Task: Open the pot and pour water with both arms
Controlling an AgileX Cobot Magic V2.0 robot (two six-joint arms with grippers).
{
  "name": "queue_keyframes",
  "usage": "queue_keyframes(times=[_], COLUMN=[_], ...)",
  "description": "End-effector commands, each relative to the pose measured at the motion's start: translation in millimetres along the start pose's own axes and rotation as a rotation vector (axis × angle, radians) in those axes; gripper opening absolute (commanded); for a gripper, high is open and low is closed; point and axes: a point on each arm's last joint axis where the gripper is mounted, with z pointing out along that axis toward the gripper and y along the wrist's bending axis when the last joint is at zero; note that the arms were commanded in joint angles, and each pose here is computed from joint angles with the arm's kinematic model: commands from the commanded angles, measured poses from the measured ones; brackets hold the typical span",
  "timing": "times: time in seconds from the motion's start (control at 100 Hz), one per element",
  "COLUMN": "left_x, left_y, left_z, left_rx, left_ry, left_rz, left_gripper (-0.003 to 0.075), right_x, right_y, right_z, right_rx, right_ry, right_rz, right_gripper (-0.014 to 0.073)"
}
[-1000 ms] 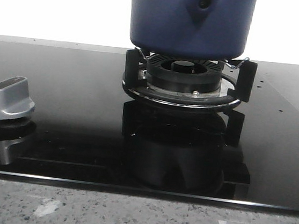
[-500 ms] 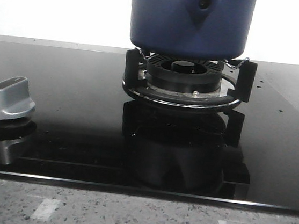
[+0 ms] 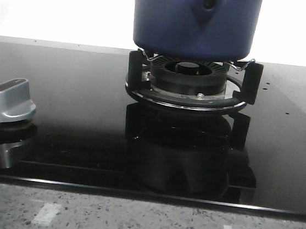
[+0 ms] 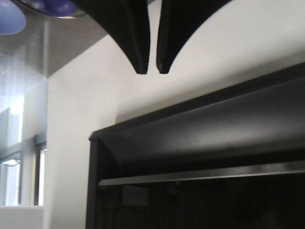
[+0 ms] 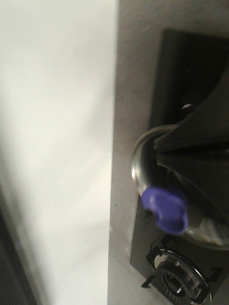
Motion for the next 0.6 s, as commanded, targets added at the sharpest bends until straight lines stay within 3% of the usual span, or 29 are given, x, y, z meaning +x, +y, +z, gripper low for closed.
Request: queue_keyframes(times=[0.0, 0.11, 0.22, 0.29, 0.38, 0.59], left_x=[-23.7, -14.9, 9.7, 30.5, 63.6, 123.2], left_y=[-12.0, -19.8, -34.8, -47.9, -62.6, -98.8], left_z=[-25.0, -51.2, -79.3, -93.7, -107.9, -142.8], left_rx=[-0.139, -0.317, -0.422, -0.425, -0.417, -0.382], left_ry=[-0.091, -0.084, -0.049, -0.02, -0.003, 0.006], left_rz=[0.009, 0.033, 0.071, 0.065, -0.036, -0.093], left_gripper=[-0.002, -0.002, -0.002, -0.002, -0.002, -0.002], right_x=[-13.9, -3.8, 20.6, 42.5, 72.6, 138.7], right_y=[24.2, 32.7, 32.4, 30.6, 35.2, 41.0], right_z=[-11.0, -20.2, -30.5, -37.3, -49.3, -89.3], right_rx=[-0.009, 0.068, 0.16, 0.201, 0.188, 0.207], right_ry=[-0.146, -0.22, -0.25, -0.234, -0.19, -0.219], right_rz=[-0.068, -0.128, -0.164, -0.206, -0.293, -0.288], right_gripper=[-0.0046, -0.0046, -0.0046, -0.0046, -0.0046, -0.0047])
